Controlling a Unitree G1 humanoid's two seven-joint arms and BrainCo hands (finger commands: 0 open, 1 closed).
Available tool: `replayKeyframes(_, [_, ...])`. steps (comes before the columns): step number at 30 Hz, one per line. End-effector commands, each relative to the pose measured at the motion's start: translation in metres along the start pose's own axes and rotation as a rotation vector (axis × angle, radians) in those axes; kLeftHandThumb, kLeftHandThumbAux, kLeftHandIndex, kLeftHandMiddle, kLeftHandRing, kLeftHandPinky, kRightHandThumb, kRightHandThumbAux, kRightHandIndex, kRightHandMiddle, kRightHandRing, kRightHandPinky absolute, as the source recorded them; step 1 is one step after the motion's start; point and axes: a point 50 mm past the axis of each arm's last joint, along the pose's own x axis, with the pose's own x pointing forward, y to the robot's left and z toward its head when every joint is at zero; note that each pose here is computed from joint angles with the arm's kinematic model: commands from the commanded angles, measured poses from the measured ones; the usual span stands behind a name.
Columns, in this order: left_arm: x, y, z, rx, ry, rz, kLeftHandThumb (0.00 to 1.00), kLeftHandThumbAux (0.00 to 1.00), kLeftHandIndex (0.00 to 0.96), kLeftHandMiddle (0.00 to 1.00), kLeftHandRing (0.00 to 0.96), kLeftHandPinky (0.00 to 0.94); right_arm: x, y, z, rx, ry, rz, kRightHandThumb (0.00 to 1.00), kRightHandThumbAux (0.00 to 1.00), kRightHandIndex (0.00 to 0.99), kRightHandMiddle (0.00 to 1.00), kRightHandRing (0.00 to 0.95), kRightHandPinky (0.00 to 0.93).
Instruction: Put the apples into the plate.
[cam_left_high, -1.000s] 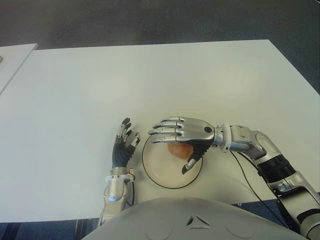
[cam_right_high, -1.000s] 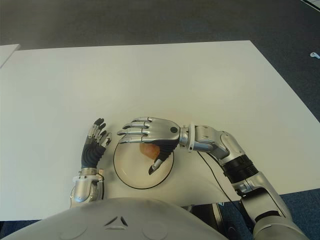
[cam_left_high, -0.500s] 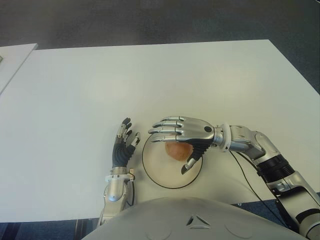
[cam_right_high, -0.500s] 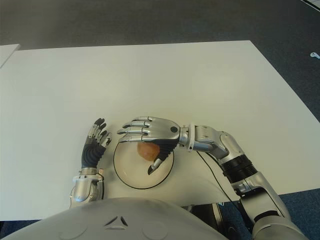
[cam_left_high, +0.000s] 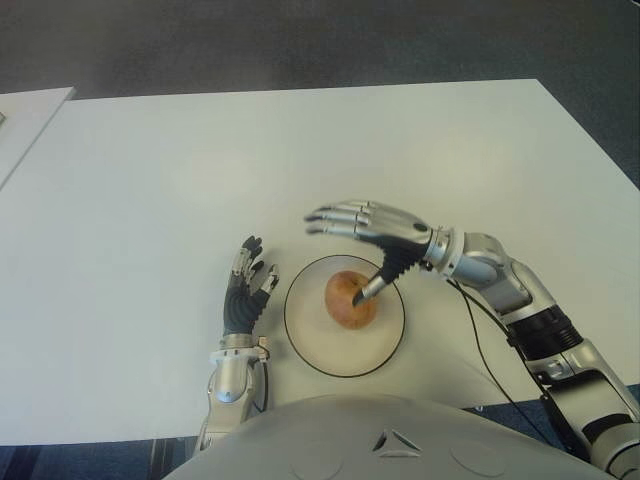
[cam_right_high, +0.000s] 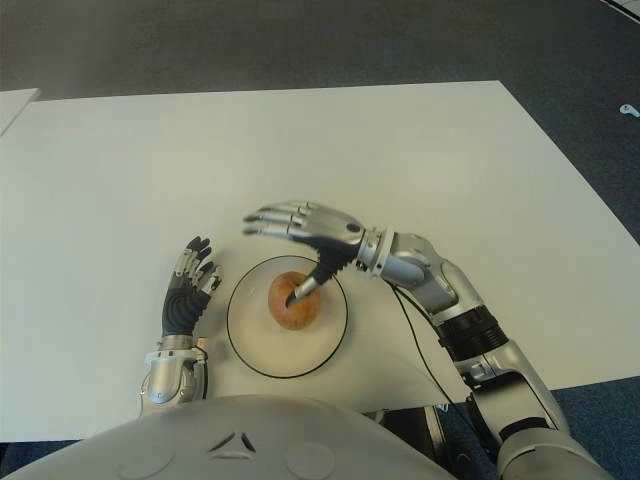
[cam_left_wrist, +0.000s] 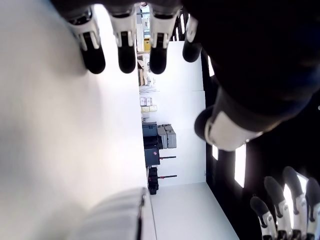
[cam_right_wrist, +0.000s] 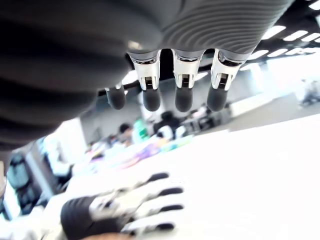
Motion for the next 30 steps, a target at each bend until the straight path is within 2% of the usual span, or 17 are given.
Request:
replayKeyframes(1, [-0.002, 0.000, -0.003, 0.016, 0.022, 0.008, 0.131, 0.659, 0.079, 0.084, 0.078, 0.091, -0.004, -0.006, -0.015, 0.179, 0.139, -0.146, 0.209, 0.448, 0.089, 0.087, 0.077, 0.147])
replayKeyframes(4, [-0.002, 0.000, -0.003, 0.021, 0.024, 0.010, 0.124, 0.650, 0.082, 0.086, 0.081, 0.096, -0.013, -0.007, -0.025, 0.299, 0.210, -0.209, 0.236, 0.449, 0.121, 0.123, 0.111, 0.172])
replayKeyframes(9, [-0.003, 0.000, -0.003, 0.010, 0.030, 0.008, 0.121, 0.642, 0.085, 0.090, 0.085, 0.100, -0.025, -0.007, -0.040, 0.598, 0.299, -0.347, 0.291, 0.473, 0.158, 0.160, 0.143, 0.195])
replayKeyframes(12, [-0.003, 0.000, -0.002, 0.007, 0.029, 0.008, 0.120, 0.641, 0.083, 0.094, 0.089, 0.100, -0.037, -0.006, -0.054, 0.754, 0.348, -0.432, 0.369, 0.524, 0.189, 0.198, 0.184, 0.221])
replayKeyframes(15, [-0.004, 0.001, -0.001, 0.014, 0.025, 0.014, 0.115, 0.636, 0.081, 0.095, 0.091, 0.105, -0.050, -0.001, -0.069, 0.909, 0.423, -0.525, 0.401, 0.571, 0.200, 0.220, 0.207, 0.228])
replayKeyframes(19, [-0.006, 0.003, -0.001, 0.020, 0.028, 0.015, 0.109, 0.631, 0.080, 0.096, 0.095, 0.109, -0.060, 0.009, -0.073, 1.031, 0.466, -0.609, 0.381, 0.603, 0.193, 0.228, 0.215, 0.225])
replayKeyframes(23, [-0.007, 0.004, -0.001, 0.022, 0.028, 0.013, 0.106, 0.631, 0.080, 0.098, 0.100, 0.112, -0.065, 0.018, -0.074, 1.075, 0.490, -0.637, 0.349, 0.610, 0.180, 0.225, 0.211, 0.212])
replayKeyframes(28, [-0.007, 0.005, -0.001, 0.022, 0.026, 0.011, 0.105, 0.641, 0.081, 0.101, 0.103, 0.113, -0.082, 0.039, -0.077, 1.148, 0.528, -0.705, 0.340, 0.580, 0.162, 0.202, 0.178, 0.165])
replayKeyframes(30, [-0.008, 0.006, -0.001, 0.022, 0.028, 0.011, 0.108, 0.636, 0.085, 0.100, 0.102, 0.113, -0.086, 0.043, -0.077, 1.164, 0.531, -0.732, 0.356, 0.560, 0.154, 0.191, 0.161, 0.150])
